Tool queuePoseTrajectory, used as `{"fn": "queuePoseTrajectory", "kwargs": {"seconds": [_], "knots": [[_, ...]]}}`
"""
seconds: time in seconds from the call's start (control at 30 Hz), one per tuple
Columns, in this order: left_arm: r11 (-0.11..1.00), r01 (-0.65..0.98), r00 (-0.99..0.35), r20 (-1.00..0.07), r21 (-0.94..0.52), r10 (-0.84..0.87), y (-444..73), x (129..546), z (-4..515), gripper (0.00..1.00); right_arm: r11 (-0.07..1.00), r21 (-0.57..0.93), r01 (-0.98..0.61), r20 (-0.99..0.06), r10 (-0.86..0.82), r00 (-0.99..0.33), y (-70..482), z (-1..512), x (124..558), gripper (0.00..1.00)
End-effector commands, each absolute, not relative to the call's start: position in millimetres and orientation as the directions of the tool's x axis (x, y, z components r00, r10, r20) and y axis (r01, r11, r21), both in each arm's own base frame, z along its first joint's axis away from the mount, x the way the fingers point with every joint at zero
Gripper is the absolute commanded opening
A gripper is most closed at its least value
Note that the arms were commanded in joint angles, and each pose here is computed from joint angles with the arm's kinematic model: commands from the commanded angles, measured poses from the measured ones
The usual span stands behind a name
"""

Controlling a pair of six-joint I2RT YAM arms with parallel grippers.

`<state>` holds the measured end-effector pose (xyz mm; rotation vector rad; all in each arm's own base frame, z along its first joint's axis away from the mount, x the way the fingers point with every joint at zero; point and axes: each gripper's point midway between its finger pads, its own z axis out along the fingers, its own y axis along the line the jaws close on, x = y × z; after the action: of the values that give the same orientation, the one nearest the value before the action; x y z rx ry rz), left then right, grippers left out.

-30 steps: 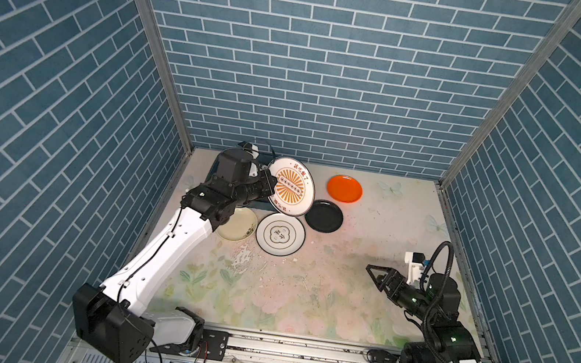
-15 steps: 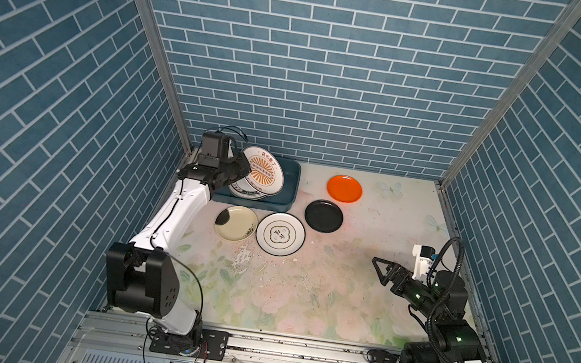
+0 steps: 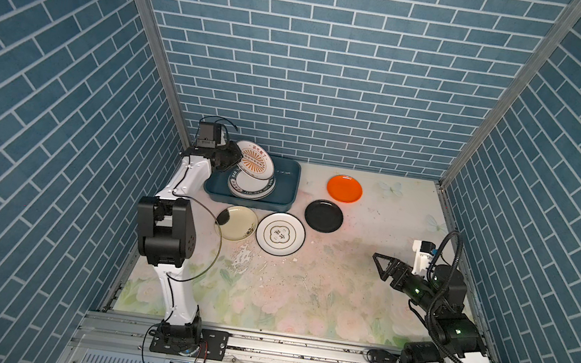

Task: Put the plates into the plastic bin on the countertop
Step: 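Carry the plate over the teal bin with the left gripper while the right draws back, then lower the plate onto the stack in the bin and open the left gripper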

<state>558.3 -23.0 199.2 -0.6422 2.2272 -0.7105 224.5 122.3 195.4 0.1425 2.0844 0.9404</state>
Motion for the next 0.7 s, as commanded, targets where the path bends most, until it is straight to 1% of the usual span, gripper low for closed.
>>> {"fn": "queuePoseTrajectory", "kwargs": {"seconds": [0.0,0.13,0.33,0.37,0.47,0.53,0.6,0.67], "knots": [[0.722,-0.184,-0.644,-0.473,-0.667,-0.601,-23.7,570.4,200.0,0.0,0.735,0.636,-0.236,-0.684,0.396,-0.612,119.7,203.3,235.7,0.89],[0.712,-0.224,-0.662,-0.433,-0.665,-0.612,-14.5,574.0,172.5,0.0,0.742,0.631,-0.227,-0.686,0.397,-0.609,119.4,198.5,243.2,0.89],[0.734,-0.24,-0.685,-0.425,-0.635,-0.592,-4.3,577.0,152.5,0.0,0.737,0.636,-0.228,-0.685,0.403,-0.607,121.6,196.0,250.9,0.89],[0.743,-0.234,-0.69,-0.431,-0.628,-0.582,-2.8,577.5,151.5,0.03,0.737,0.638,-0.226,-0.682,0.404,-0.61,122.0,195.4,251.6,0.89],[0.783,-0.203,-0.718,-0.454,-0.588,-0.527,-1.7,579.0,150.1,0.18,0.735,0.642,-0.219,-0.673,0.403,-0.621,122.9,191.9,252.8,0.89],[0.8,-0.184,-0.737,-0.458,-0.571,-0.497,-2.5,578.5,148.6,0.4,0.734,0.645,-0.215,-0.668,0.404,-0.625,123.2,189.6,253.0,0.89],[0.809,-0.173,-0.747,-0.46,-0.562,-0.48,-3.3,577.9,148.1,0.56,0.735,0.645,-0.209,-0.664,0.405,-0.628,122.9,187.6,253.2,0.89],[0.812,-0.157,-0.756,-0.461,-0.562,-0.465,-5.8,576.7,149.2,0.7,0.733,0.647,-0.21,-0.664,0.407,-0.627,123.2,188.1,253.5,0.89]]}}
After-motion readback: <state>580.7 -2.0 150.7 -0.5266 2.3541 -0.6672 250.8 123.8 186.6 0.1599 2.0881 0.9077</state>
